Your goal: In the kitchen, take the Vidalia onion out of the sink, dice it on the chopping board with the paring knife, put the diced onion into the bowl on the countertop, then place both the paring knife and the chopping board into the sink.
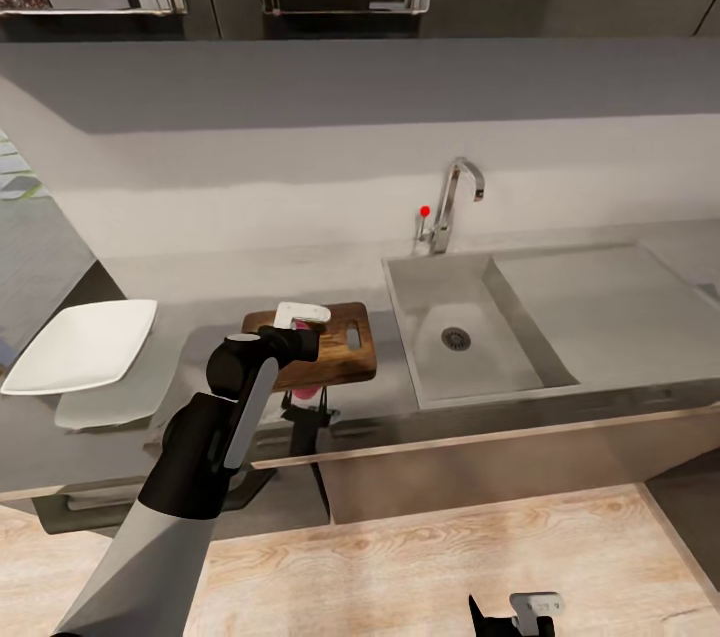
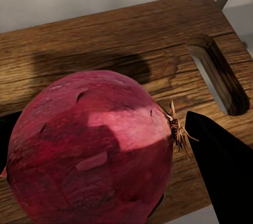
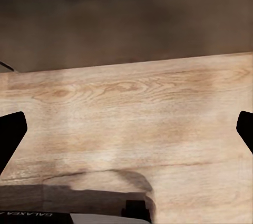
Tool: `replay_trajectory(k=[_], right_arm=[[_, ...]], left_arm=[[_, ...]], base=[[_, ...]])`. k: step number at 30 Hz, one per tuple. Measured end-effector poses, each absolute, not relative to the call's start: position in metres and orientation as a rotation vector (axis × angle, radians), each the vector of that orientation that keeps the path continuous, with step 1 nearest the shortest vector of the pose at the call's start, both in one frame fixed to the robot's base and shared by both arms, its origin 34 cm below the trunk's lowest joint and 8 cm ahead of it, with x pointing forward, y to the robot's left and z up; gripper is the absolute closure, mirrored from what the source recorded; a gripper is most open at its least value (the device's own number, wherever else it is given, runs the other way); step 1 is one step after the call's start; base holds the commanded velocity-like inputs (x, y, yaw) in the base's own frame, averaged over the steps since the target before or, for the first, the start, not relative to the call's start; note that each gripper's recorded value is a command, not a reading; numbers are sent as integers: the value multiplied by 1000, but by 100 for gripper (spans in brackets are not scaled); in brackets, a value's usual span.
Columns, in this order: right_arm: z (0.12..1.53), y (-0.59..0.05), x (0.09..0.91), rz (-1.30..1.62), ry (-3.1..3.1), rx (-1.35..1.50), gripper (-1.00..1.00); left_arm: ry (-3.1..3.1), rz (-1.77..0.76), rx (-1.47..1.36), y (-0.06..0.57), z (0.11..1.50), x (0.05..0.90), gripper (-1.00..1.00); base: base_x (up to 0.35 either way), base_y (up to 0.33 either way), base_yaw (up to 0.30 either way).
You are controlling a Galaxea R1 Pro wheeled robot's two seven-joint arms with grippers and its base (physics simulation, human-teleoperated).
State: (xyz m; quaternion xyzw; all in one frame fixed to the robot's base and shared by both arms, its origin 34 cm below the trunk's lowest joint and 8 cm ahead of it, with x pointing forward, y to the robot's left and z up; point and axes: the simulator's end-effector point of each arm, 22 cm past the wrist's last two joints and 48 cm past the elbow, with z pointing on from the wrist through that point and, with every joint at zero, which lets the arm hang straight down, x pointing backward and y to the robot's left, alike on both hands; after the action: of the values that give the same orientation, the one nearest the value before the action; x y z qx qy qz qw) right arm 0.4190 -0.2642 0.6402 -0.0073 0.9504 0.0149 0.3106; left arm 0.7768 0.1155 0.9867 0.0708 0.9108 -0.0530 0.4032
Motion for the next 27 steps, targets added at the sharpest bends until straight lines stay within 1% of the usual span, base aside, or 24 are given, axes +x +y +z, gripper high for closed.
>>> replay_trajectory(k=[27], right_arm=[[634, -264, 412, 40, 2531, -19, -100]], left_arm=[[2322, -136, 178, 116, 973, 777, 100]], base=[[0, 0, 0]])
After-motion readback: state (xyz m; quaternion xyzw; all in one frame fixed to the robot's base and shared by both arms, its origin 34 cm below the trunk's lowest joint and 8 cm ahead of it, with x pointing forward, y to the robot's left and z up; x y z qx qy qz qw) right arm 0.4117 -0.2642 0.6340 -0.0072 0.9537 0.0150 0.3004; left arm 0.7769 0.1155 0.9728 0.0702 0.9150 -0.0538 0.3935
